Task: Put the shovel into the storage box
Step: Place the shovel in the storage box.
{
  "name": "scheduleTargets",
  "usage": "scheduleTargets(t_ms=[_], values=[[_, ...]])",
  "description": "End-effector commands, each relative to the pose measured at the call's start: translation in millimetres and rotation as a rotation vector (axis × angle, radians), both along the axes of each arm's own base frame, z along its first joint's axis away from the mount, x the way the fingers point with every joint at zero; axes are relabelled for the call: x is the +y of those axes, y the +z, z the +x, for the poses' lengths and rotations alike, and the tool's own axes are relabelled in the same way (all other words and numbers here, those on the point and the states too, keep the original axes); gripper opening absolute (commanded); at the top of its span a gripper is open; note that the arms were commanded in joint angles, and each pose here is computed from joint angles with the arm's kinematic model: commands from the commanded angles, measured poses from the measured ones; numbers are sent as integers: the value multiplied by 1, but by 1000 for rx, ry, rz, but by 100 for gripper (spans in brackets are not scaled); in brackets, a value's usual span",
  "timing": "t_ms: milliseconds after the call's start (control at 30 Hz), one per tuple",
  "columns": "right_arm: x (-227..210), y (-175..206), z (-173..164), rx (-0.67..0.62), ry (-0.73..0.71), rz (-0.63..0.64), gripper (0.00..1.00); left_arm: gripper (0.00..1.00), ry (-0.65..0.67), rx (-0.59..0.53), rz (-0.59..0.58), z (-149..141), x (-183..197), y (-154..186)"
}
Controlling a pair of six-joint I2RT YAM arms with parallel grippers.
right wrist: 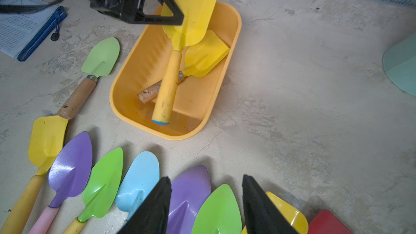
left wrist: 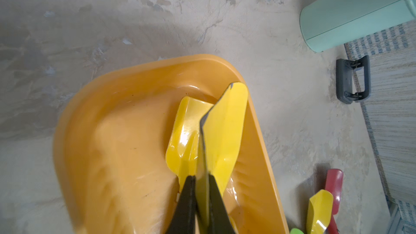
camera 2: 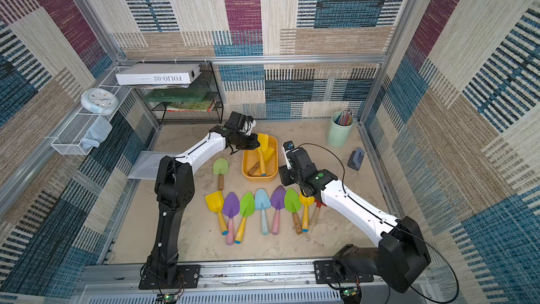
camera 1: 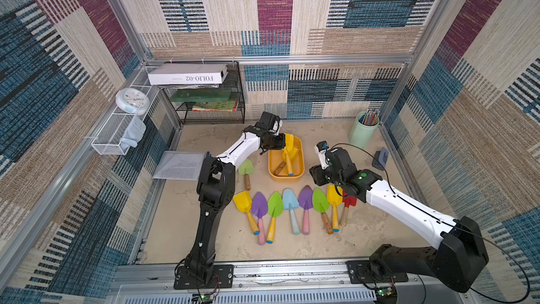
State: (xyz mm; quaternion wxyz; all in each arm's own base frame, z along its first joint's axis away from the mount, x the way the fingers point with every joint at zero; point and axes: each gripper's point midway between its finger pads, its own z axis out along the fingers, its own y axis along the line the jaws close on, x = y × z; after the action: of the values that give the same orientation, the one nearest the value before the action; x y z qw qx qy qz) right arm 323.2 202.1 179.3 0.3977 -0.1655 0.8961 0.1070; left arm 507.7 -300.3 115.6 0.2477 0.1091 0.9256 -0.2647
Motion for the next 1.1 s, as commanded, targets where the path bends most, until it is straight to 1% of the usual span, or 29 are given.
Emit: scheduleTargets(t_ms=[0,133,567,1067], values=[[2,1,2,-6,-4,9,55,0,10,-85,-11,9,-5,11],[2,2,2,-8,2,11,55,0,21,-93,-5,7,-7,3],[5,1,3,-2,11,13,55,0,-10,1,40,1,-10,-40],[11,-5,5,12,28,14,55,0,-20,54,81,-2,-11,-65]])
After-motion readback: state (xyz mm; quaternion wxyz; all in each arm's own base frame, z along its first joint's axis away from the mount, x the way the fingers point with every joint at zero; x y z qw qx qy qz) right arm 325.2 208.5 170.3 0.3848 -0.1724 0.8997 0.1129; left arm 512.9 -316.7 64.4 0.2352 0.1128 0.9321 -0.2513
